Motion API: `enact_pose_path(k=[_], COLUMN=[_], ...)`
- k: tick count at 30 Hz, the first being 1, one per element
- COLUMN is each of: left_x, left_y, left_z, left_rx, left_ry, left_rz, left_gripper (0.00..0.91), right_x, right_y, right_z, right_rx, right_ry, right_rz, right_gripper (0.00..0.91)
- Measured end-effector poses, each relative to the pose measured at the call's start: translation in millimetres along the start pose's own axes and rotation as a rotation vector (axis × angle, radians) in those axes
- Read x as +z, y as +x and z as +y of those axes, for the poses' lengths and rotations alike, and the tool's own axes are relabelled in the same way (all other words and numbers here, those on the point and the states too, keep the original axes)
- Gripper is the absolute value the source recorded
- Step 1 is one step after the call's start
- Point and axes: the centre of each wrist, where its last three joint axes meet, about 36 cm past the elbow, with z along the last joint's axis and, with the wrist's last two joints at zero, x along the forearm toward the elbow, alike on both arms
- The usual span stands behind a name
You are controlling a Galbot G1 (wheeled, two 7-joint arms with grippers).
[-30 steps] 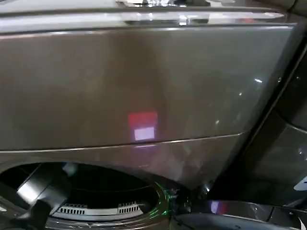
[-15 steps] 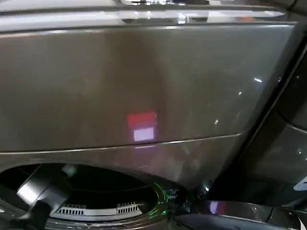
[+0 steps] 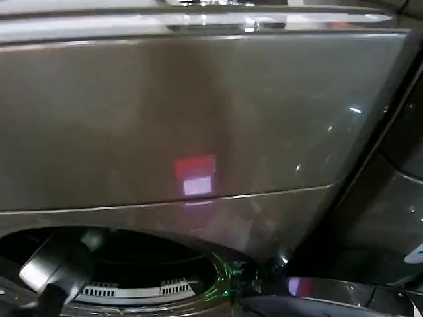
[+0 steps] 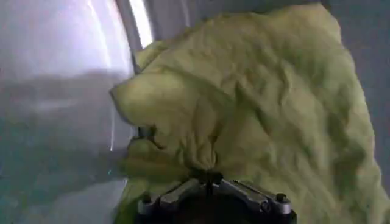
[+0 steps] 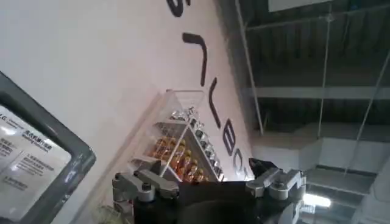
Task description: Grasp the clothes from the dryer.
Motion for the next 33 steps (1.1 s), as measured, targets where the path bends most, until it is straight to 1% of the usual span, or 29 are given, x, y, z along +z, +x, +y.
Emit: enact_pose_path(k=[4, 11, 18, 22, 29, 33], left_x=[-0.4, 6.8, 6.9, 3.2, -9.3, -14.0], left_y=[1.9, 15.7, 24.0, 26.9, 34.3, 38.7], left_z=[-4.3, -10.7, -36.3, -53.2, -78.5, -89.4], left_rx=[-0.078, -0.254, -0.428, -0.521, -0.692, -0.783], left_ry=[0.073, 0.211, 0.352, 0.442, 0.603, 0.666], left_rz=[-0.055, -0.150, -0.257, -0.312, -0.417, -0.458], left_gripper=[0.000, 0.000, 0.000, 0.000, 0.000, 0.000], right_x=[1.4, 3.8, 4.3, 4.9, 5.2, 4.2], right_y=[1.1, 2.4, 0.6, 0.7, 0.5, -0.4], right_z=[2.2, 4.2, 4.1, 3.6, 3.5, 6.8], right_rx=[-0.002, 0.001, 0.003, 0.005, 0.014, 0.015], right_ry=[-0.004, -0.011, -0.014, -0.016, -0.024, -0.028], right_rz=[0.001, 0.001, -0.003, -0.004, -0.002, 0.002], right_gripper=[0.907, 0.907, 0.907, 0.907, 0.907, 0.907])
